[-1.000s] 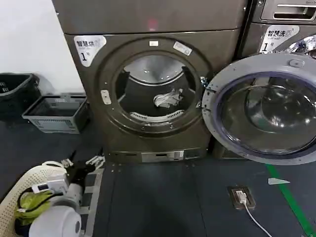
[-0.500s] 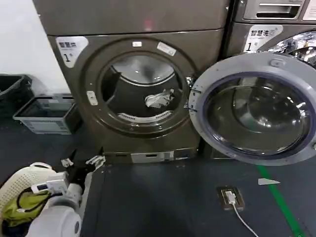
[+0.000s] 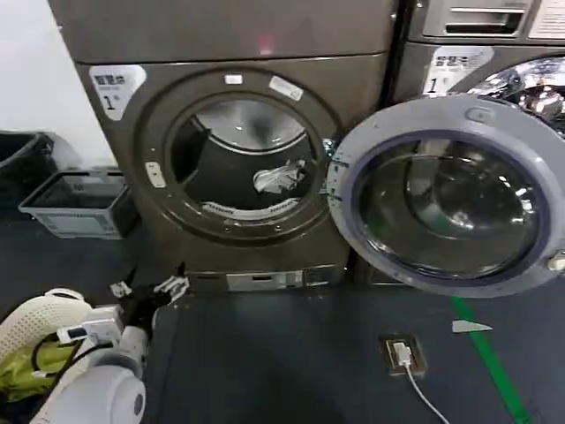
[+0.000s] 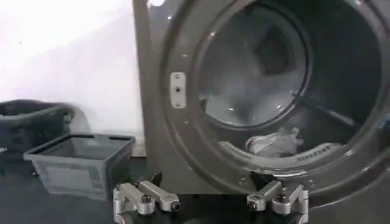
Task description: Grasp the clothes from the dryer.
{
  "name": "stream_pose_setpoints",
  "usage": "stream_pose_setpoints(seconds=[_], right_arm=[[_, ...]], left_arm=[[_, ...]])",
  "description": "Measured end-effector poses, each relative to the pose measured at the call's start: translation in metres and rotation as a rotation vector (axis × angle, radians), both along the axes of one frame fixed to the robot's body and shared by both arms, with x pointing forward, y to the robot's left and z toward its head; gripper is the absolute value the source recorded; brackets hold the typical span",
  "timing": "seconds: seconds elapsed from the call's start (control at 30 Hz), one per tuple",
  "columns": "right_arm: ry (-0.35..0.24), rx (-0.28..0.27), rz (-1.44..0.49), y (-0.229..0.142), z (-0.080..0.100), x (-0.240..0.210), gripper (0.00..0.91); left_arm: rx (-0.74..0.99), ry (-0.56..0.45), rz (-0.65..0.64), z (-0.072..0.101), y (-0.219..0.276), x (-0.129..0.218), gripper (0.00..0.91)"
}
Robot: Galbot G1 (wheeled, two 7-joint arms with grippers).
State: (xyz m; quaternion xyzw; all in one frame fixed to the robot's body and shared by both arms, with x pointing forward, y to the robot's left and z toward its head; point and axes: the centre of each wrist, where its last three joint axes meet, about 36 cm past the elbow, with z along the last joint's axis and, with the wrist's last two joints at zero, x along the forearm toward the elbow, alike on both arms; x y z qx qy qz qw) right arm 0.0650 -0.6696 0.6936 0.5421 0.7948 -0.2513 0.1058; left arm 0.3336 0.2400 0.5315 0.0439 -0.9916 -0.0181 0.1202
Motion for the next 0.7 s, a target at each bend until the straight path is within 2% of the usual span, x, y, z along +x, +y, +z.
stream_pose_setpoints(seconds=[0.7], right_arm=[[-0.008,0.006,-0.012,-0.0004,-0.0073,-0.0060,0.907]], left_arm=[[-0.004,0.006,-0.009,-0.0013,-0.0027,-0.0017,0.907]])
